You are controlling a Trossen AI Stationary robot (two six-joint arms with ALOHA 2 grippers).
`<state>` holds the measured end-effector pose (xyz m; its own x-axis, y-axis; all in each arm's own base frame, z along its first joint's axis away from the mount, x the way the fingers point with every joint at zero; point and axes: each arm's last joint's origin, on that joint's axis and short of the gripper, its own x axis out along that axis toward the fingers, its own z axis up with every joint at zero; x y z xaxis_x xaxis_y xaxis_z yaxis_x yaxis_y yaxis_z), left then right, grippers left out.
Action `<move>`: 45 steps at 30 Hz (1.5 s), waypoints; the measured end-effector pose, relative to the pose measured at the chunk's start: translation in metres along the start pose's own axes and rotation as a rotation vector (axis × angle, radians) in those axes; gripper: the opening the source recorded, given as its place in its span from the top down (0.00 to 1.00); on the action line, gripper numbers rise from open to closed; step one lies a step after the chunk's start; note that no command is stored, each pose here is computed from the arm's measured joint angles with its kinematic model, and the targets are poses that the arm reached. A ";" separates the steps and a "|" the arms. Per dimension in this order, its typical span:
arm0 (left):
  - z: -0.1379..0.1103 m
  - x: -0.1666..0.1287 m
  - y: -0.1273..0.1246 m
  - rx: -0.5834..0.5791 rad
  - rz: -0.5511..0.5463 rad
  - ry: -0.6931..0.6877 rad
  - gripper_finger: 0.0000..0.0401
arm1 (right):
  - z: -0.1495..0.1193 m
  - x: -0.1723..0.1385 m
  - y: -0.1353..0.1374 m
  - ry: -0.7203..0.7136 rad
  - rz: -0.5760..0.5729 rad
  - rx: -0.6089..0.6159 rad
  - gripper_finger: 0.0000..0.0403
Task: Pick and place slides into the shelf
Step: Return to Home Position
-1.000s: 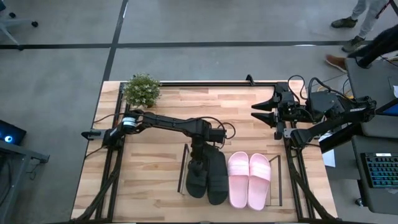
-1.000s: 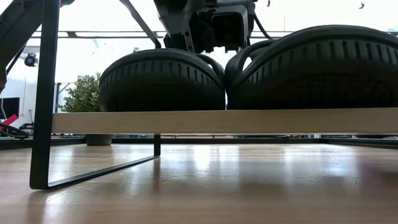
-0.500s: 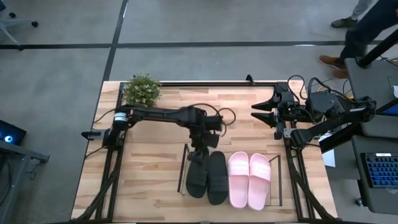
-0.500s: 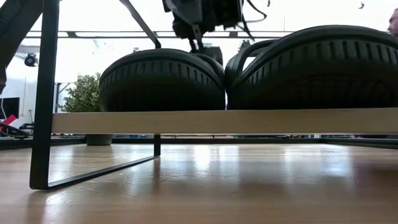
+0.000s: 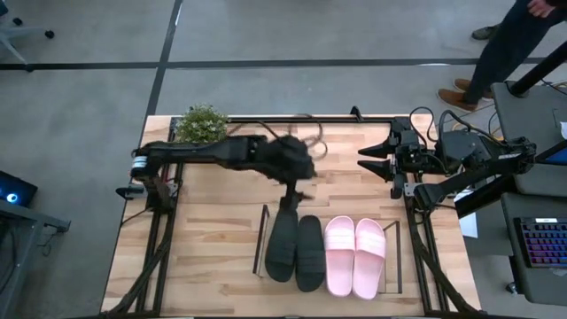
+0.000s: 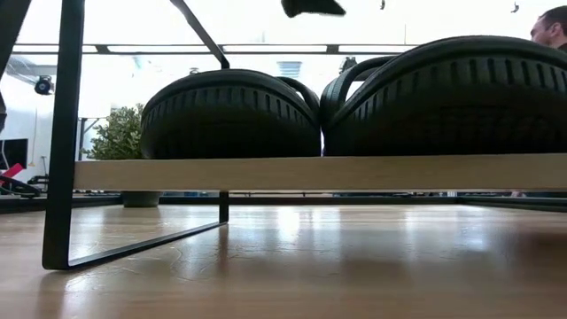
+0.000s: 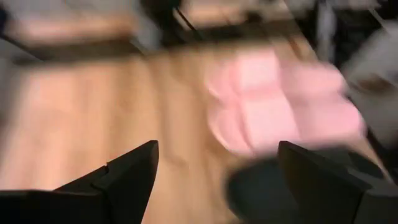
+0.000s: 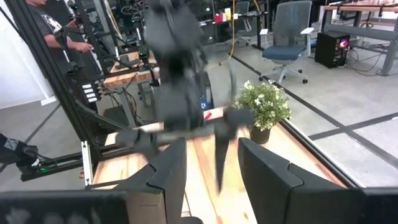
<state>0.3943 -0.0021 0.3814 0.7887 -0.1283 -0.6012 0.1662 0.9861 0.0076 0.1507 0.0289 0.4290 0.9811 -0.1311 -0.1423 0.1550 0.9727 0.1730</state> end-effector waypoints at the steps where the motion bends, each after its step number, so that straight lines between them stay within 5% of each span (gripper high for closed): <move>1: 0.005 -0.008 0.001 0.005 0.055 -0.047 0.23 | 0.000 0.000 0.000 0.000 -0.001 0.000 0.66; 9: 0.037 -0.066 0.000 -0.028 0.201 -0.412 0.24 | 0.000 0.000 0.000 -0.002 -0.003 0.000 0.66; 19: 0.042 -0.091 -0.005 -0.027 0.204 -0.478 0.26 | 0.000 0.000 0.000 -0.001 -0.003 0.000 0.66; 24: 0.043 -0.112 -0.007 -0.028 0.223 -0.519 0.42 | 0.000 0.000 0.000 -0.002 -0.003 0.000 0.66; 35: 0.042 -0.144 -0.011 -0.012 0.231 -0.575 0.96 | 0.000 0.000 0.000 -0.004 -0.003 0.001 0.66; 45: 0.038 -0.176 -0.019 0.060 0.309 -0.613 1.00 | 0.001 0.000 0.000 -0.007 -0.003 0.003 0.66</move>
<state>0.2744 -0.0024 0.5174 0.9946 0.1039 -0.0037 -0.1019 0.9817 0.1606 0.1510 0.0289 0.4296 0.9815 -0.1350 -0.1360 0.1579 0.9718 0.1751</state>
